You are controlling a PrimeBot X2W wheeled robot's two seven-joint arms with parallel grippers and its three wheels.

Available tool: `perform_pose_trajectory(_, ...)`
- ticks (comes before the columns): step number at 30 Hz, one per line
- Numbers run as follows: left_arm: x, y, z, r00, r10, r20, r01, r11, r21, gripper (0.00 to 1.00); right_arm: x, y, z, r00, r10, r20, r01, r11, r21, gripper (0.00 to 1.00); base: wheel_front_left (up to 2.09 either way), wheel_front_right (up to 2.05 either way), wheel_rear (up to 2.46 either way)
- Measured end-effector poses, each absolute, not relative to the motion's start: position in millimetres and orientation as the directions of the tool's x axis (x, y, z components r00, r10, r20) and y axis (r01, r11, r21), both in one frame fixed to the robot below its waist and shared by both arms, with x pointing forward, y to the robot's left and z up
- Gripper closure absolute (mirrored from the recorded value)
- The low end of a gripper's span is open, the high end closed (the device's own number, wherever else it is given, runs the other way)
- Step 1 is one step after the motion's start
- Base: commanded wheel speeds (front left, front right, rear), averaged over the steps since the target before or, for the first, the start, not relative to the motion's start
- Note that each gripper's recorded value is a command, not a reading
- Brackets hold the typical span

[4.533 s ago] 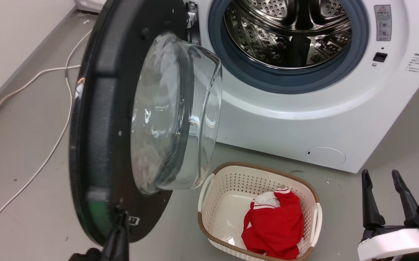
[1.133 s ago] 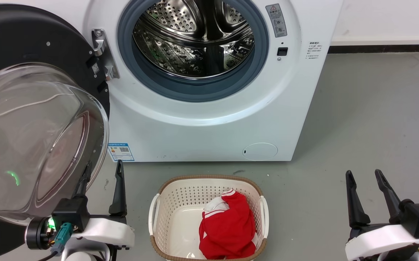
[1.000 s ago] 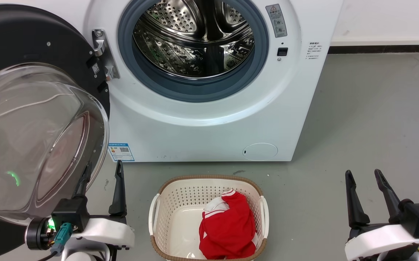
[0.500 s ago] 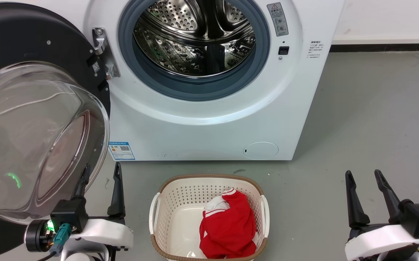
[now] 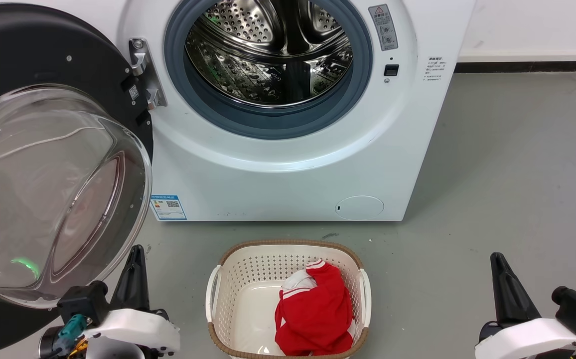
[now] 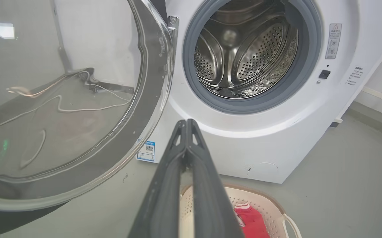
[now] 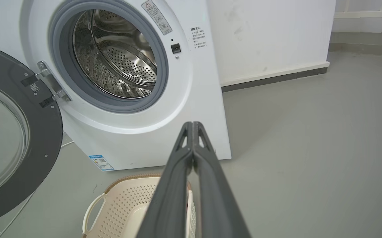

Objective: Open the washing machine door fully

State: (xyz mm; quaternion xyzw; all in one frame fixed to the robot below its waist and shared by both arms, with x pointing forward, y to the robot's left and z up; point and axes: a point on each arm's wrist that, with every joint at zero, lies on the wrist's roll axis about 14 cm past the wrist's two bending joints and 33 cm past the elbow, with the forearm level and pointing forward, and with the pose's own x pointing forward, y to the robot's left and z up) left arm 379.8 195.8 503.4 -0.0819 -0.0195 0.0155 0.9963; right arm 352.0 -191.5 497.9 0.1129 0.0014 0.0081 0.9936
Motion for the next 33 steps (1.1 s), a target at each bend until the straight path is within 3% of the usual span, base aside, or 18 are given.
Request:
perform_pose_trajectory(14, 380, 200, 496, 0.998, 0.059, -0.018, -0.061, 0.899, -0.434, 1.0, 358, -197, 495, 1.0, -0.012, -0.025, 0.023, 0.881, 0.473, 1.0, 0.0, 0.0, 0.0)
perform_pose_trajectory(33, 382, 201, 493, 0.997, 0.056, -0.059, -0.081, 0.735, -0.674, 1.0, 365, -200, 493, 0.999, -0.026, -0.043, 0.049, 0.713, 0.699, 1.0, 0.0, 0.0, 0.0)
